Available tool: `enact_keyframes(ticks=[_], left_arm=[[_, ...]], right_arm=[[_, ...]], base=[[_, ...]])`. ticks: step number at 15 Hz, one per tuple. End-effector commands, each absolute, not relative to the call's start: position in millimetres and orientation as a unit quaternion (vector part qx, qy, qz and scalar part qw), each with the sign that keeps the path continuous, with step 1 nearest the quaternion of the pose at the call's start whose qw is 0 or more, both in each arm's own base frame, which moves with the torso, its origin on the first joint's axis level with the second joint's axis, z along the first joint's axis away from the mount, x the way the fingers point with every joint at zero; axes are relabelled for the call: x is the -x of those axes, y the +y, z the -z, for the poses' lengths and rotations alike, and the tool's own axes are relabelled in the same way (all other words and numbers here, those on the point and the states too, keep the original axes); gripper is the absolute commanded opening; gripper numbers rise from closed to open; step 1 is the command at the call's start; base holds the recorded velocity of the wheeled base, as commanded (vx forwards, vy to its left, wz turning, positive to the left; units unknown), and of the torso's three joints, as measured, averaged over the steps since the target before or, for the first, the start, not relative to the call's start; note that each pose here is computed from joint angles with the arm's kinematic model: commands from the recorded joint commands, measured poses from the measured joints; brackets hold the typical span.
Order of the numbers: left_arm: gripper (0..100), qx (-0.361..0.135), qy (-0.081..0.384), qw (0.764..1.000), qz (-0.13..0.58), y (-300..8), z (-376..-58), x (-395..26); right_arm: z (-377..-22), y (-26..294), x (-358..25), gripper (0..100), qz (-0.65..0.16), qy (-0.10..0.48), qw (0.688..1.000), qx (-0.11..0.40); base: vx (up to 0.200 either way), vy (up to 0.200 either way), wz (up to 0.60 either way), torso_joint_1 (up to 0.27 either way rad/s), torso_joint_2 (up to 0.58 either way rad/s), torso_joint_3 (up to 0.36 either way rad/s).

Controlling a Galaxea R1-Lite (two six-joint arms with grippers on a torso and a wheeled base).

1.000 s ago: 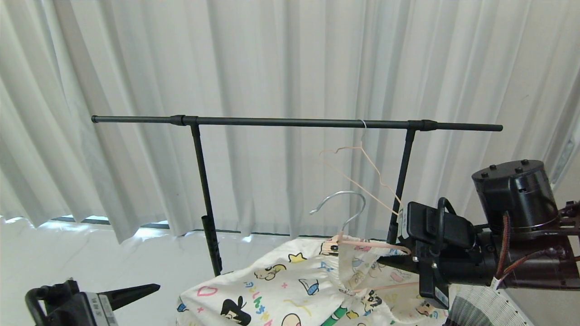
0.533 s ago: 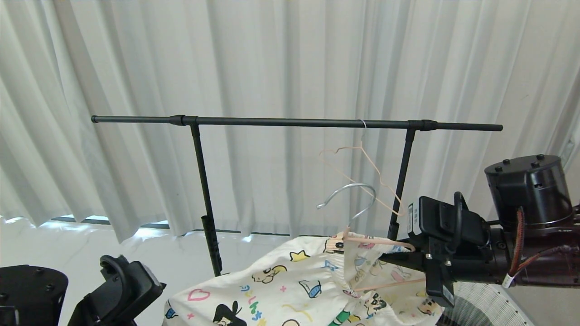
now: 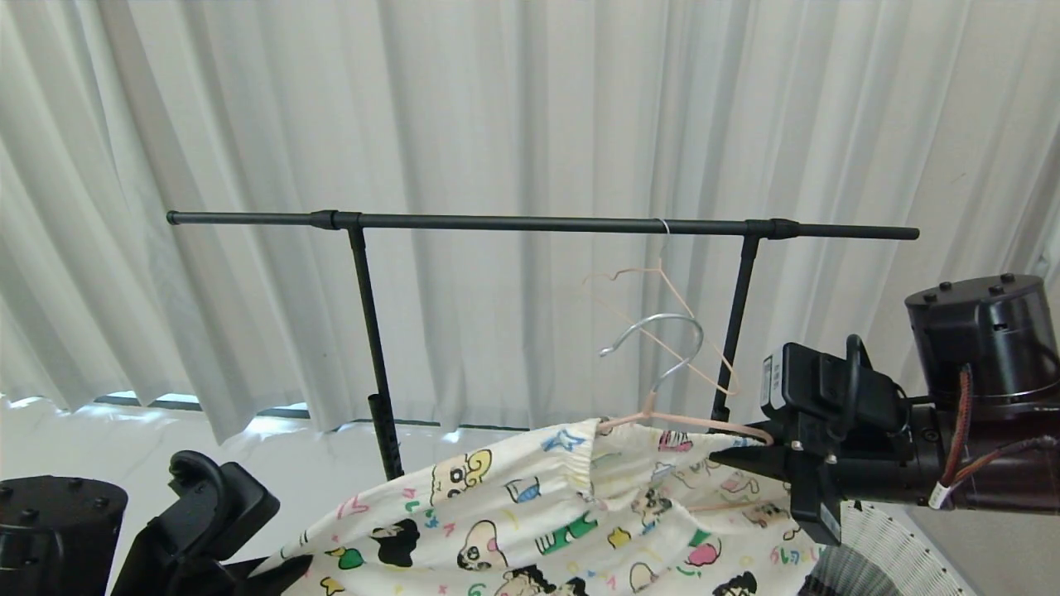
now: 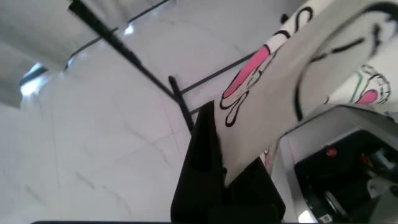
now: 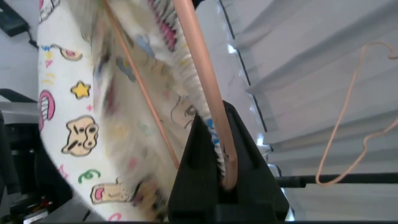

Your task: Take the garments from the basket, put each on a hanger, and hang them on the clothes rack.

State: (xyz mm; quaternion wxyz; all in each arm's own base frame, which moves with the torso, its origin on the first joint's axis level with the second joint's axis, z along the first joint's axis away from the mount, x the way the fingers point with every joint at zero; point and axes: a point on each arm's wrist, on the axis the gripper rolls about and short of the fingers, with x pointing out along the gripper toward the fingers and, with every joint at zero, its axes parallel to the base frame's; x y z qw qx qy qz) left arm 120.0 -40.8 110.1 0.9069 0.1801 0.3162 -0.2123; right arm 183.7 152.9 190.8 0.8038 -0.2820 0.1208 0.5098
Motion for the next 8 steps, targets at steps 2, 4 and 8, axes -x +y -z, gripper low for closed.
enact_keyframes(ticks=[2,4,8], left_arm=[[0,-0.164,0.333,0.914,0.165,-27.4,-106.4,-121.2],[0,-0.17,0.327,0.914,0.171,-28.8,-107.7,-120.6],[100,-0.175,0.308,0.914,0.199,-36.0,-111.4,-115.8]], right_arm=[[-194.3,144.7,-186.9,0,-0.494,0.12,0.815,0.277],[-194.7,144.8,-187.1,0,-0.492,0.123,0.818,0.271],[-194.7,144.8,-187.1,0,-0.492,0.123,0.818,0.271]], base=[[0.0,0.0,0.0,0.0,0.0,0.0],[0.0,0.0,0.0,0.0,0.0,0.0],[0.0,0.0,0.0,0.0,0.0,0.0]])
